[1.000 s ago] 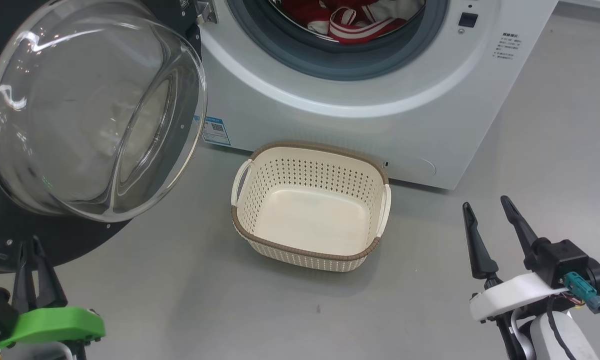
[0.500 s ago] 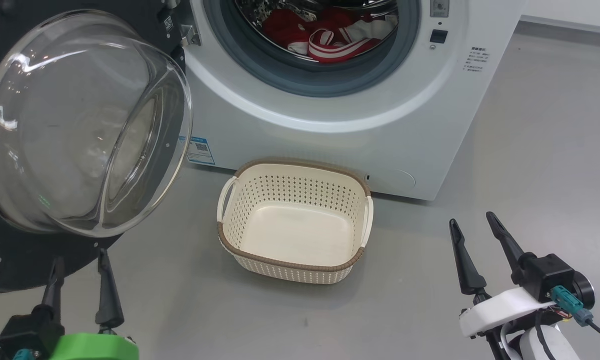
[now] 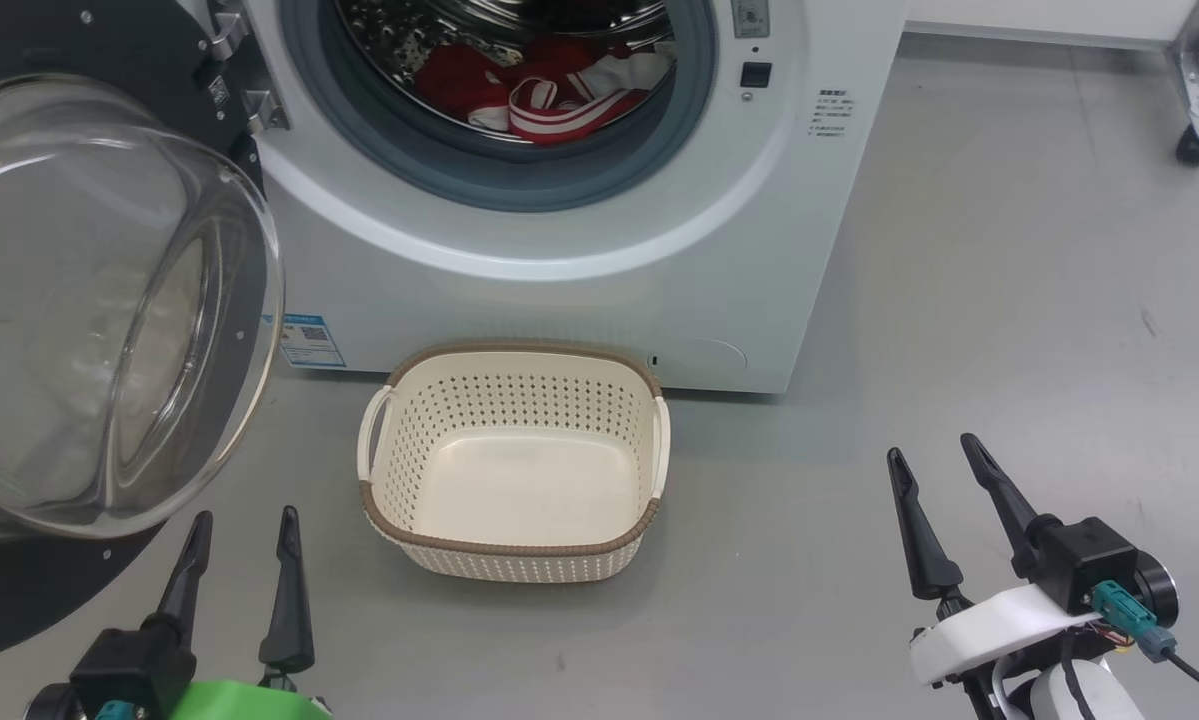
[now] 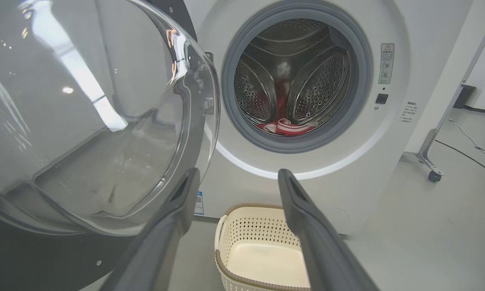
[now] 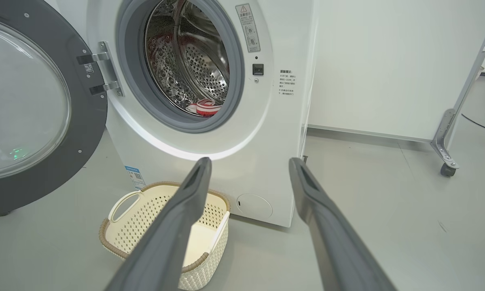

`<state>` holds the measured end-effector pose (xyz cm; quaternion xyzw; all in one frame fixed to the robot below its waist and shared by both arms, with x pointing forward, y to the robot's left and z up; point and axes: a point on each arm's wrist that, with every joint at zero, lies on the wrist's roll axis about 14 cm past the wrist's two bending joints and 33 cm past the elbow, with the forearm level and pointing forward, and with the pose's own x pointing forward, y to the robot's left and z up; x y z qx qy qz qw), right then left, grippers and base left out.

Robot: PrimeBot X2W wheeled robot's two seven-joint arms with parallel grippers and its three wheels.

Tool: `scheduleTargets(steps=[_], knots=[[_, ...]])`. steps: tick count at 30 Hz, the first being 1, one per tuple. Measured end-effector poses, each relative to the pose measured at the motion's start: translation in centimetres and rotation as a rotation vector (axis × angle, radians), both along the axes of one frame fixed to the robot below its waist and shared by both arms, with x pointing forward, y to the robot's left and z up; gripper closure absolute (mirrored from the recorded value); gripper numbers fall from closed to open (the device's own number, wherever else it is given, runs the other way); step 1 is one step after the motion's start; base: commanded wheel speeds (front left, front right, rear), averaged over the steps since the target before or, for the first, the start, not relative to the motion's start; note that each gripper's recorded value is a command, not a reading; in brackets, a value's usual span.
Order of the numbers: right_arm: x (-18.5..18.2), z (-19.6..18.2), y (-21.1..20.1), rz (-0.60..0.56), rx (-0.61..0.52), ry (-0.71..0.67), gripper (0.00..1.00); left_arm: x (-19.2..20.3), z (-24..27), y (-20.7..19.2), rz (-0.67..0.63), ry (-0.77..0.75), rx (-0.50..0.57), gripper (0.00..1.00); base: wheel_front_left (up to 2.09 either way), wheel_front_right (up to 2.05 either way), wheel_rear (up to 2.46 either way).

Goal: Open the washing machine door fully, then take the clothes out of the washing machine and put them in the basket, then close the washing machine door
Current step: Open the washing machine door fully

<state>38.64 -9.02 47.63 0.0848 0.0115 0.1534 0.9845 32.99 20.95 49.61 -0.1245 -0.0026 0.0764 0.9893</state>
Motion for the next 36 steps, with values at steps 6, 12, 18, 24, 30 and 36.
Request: scheduleTargets(steps=[6, 12, 18, 24, 30, 36], knots=[[-0.8, 0.3, -2.0, -0.060, -0.003, -0.006, 0.00, 0.9, 0.0, -2.7, -0.090, 0.009, -0.011, 0.00, 0.00, 0.00, 0.00], [-1.7, 0.4, -4.0, -0.123, 0.000, -0.006, 0.00, 1.8, 0.1, -5.2, -0.172, 0.013, -0.017, 0.00, 0.00, 0.00, 0.00], [-2.3, 0.5, -5.6, -0.179, 0.002, -0.007, 0.00, 2.5, 0.2, -7.2, -0.235, 0.016, -0.024, 0.00, 0.00, 0.00, 0.00], [-2.6, 0.4, -6.4, -0.206, 0.003, -0.003, 0.00, 2.7, -0.1, -8.3, -0.266, 0.032, -0.031, 0.00, 0.00, 0.00, 0.00], [-2.6, 0.5, -6.4, -0.206, 0.005, -0.008, 0.00, 2.7, -0.3, -8.2, -0.260, 0.041, -0.030, 0.00, 0.00, 0.00, 0.00], [-2.5, 0.5, -6.3, -0.203, 0.006, -0.008, 0.00, 2.7, -0.4, -8.2, -0.255, 0.054, -0.028, 0.00, 0.00, 0.00, 0.00]])
